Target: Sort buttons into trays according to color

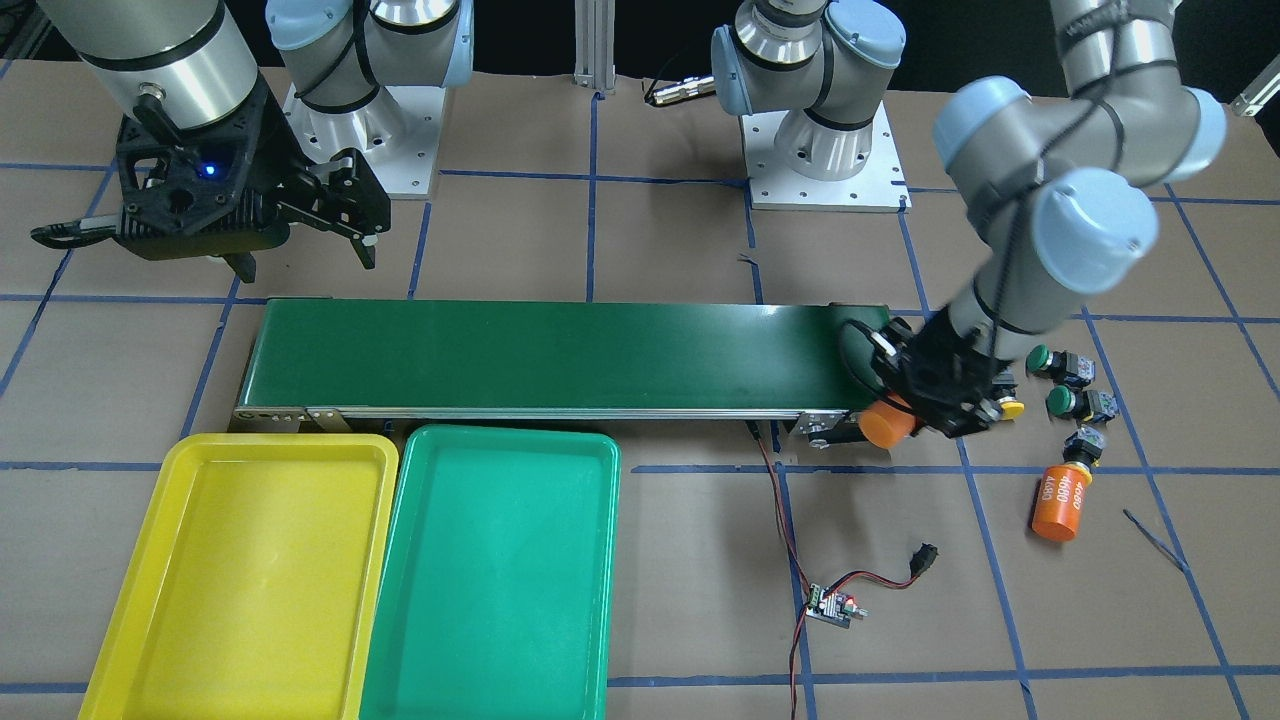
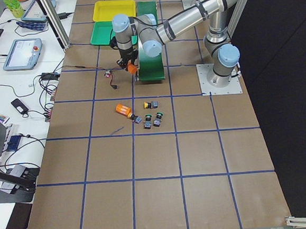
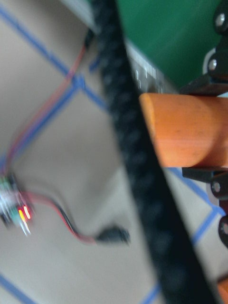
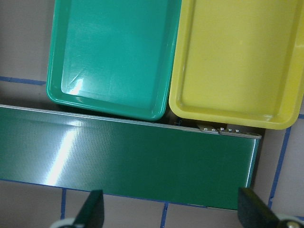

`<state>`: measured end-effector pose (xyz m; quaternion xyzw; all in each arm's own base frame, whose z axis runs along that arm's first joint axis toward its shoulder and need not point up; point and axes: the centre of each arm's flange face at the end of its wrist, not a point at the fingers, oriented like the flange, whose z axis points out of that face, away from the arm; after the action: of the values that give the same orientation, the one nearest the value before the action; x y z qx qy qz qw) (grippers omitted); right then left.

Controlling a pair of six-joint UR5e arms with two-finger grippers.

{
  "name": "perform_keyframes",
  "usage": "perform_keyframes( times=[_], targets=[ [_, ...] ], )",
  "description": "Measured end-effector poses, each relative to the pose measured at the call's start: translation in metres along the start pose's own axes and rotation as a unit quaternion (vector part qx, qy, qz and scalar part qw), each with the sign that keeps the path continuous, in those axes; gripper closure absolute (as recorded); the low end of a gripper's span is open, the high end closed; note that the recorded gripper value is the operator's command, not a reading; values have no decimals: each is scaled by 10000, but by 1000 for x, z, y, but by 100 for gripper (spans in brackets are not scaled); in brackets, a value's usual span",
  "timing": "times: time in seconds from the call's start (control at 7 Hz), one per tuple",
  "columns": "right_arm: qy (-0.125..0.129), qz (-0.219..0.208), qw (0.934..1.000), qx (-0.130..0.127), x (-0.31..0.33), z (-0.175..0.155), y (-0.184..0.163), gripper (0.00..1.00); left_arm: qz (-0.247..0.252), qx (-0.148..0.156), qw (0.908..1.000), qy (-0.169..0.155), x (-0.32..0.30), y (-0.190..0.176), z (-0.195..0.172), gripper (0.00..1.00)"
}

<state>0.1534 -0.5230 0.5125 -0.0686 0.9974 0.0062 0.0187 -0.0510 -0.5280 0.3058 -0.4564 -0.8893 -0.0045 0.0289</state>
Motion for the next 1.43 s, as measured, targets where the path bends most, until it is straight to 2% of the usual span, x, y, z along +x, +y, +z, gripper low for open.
perform_keyframes(
  times=[0.29,0.43,0.57,0.71,1.0,1.29,1.43],
  targets=[
    [-1,0,10000,-2,0,0,0,0,897,-99,9957,186,59,4,19,97],
    [-1,0,10000,-6,0,1,0,0,1280,-116,9914,234,71,8,28,41],
    [-1,0,10000,-5,0,1,0,0,1532,-126,9877,274,77,11,37,0],
    [-1,0,10000,-7,0,1,0,0,1629,-120,9862,286,79,11,43,0],
    [-2,0,10000,-6,0,1,0,0,1628,-54,9866,87,80,11,34,0],
    [-1,0,10000,-6,0,1,0,0,1338,-57,9907,-245,52,21,5,0],
    [-2,0,10000,-8,0,1,0,0,1115,-170,9927,-437,17,32,-10,0]
  ],
)
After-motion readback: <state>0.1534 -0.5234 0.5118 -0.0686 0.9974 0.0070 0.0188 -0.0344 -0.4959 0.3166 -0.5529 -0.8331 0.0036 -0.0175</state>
